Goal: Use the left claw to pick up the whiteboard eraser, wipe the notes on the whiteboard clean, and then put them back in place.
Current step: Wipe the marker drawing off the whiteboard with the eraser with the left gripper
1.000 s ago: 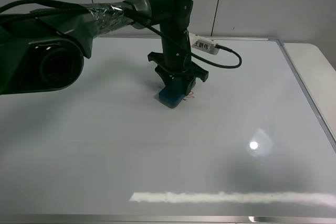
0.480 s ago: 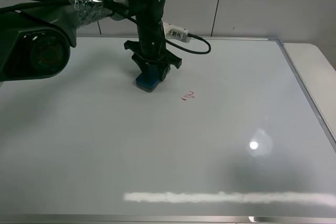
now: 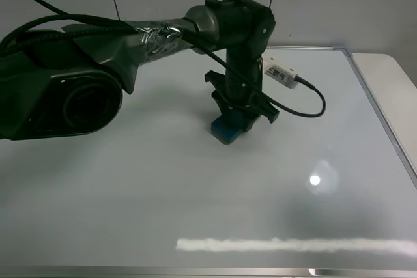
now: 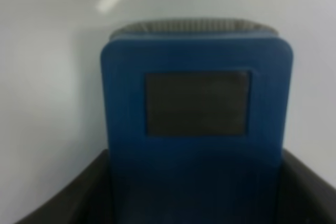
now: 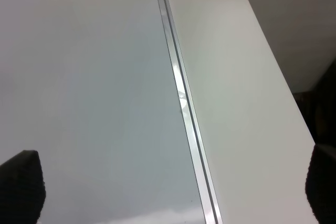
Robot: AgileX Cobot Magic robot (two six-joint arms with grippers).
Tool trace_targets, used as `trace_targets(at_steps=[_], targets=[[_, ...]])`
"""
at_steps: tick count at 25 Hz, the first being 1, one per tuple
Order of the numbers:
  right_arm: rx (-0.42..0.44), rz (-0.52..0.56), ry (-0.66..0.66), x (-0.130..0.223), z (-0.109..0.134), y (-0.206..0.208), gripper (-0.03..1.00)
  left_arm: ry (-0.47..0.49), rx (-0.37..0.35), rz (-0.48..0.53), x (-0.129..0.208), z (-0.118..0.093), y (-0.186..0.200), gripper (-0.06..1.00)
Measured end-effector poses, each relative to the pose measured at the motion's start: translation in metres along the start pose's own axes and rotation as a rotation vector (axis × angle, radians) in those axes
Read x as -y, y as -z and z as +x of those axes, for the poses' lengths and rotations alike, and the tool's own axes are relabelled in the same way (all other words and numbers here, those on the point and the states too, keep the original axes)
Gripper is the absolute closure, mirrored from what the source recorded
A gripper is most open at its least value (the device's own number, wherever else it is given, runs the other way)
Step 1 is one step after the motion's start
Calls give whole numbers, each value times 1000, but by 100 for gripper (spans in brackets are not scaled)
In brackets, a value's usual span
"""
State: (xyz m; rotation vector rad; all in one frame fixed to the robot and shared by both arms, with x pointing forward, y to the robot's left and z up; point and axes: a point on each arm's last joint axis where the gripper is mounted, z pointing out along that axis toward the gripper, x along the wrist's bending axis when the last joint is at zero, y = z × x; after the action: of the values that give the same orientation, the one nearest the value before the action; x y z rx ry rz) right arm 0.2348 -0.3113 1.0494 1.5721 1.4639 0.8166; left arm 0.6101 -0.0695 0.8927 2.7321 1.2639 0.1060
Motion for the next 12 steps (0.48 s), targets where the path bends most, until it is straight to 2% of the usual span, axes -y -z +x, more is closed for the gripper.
trace_targets(at_steps=[2,5,8,12], targets=[[0,0,0,0,0,0,-2,-31,42,5,3,-24,0,39],[0,0,0,0,0,0,-2,-47,87,10,5,-43,1,39],[0,0,0,0,0,0,-2,-51,91,13,6,-44,0,39],[0,0,0,0,0,0,-2,-28,100,13,4,-32,0,39]])
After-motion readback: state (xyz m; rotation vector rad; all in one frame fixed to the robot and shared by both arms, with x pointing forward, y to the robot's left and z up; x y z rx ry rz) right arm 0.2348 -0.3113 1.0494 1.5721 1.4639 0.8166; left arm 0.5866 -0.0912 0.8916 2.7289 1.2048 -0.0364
